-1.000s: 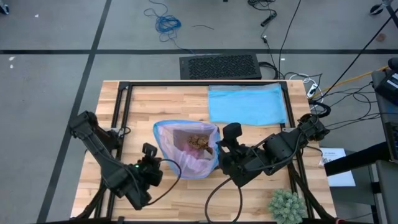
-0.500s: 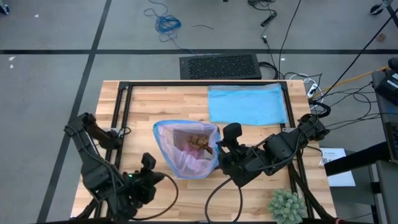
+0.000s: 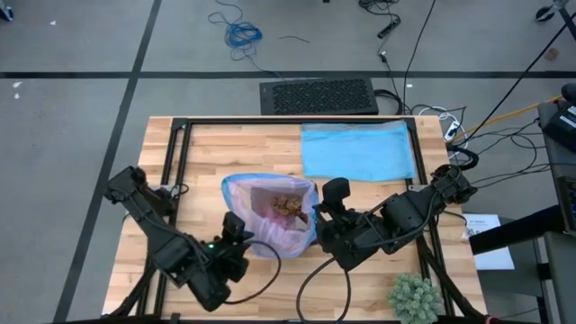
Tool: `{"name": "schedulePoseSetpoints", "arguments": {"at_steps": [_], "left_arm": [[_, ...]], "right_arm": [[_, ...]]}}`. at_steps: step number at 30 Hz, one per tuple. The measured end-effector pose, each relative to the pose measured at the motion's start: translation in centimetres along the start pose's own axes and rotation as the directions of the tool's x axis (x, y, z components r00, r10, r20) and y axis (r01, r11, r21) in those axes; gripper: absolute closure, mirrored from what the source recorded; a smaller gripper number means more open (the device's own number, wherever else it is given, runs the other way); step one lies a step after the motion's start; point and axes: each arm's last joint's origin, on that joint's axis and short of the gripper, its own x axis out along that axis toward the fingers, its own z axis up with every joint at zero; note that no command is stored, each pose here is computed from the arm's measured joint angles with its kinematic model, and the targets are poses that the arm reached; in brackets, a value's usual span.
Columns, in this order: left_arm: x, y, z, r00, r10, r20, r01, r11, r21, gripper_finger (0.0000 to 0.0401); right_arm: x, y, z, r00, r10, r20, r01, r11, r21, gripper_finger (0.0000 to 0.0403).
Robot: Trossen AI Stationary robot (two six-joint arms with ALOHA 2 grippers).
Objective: Place trash/remove bag and relplace
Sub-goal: Remove the trash bag from the trash bin
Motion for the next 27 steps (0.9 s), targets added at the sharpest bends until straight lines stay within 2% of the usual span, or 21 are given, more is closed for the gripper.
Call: {"name": "schedulePoseSetpoints", "arguments": {"at_steps": [4,8,12,15,17,21,27], "left_arm": [[0.6,0.5,-0.1,0.999,-0.019,-0.031,0.019,0.999,-0.028,0.0248],[1.1,0.9,-0.2,0.996,-0.076,-0.051,0.074,0.996,-0.052,0.0269],[1.2,1.0,-0.2,0.994,-0.092,-0.054,0.089,0.995,-0.053,0.0315],[1.1,0.9,-0.2,0.993,-0.108,-0.056,0.106,0.994,-0.041,0.0369],[1.2,0.9,-0.2,0.992,-0.117,-0.057,0.115,0.993,-0.029,0.0392],[0.7,0.9,-0.3,0.993,-0.099,-0.059,0.1,0.995,0.013,0.0399],[-2.0,2.5,-0.3,1.0,-0.026,-0.011,0.026,1.0,0.016,0.04]], "right_arm": [[0.0,0.0,0.0,1.0,0.0,0.0,0.0,1.0,0.0,0.0193],[0.0,0.0,0.0,1.0,0.0,-0.001,0.0,1.0,-0.001,0.0192],[0.0,0.0,0.0,1.0,0.0,-0.001,0.0,1.0,-0.001,0.0192],[0.0,0.0,0.0,1.0,0.0,-0.001,0.0,1.0,-0.001,0.0192],[0.0,0.0,0.0,1.0,0.0,-0.001,0.0,1.0,-0.001,0.0193],[0.0,0.0,0.0,1.0,0.0,-0.001,0.0,1.0,0.003,0.0193],[0.0,0.0,0.1,1.0,-0.001,0.009,0.001,1.0,0.031,0.0193]]}}
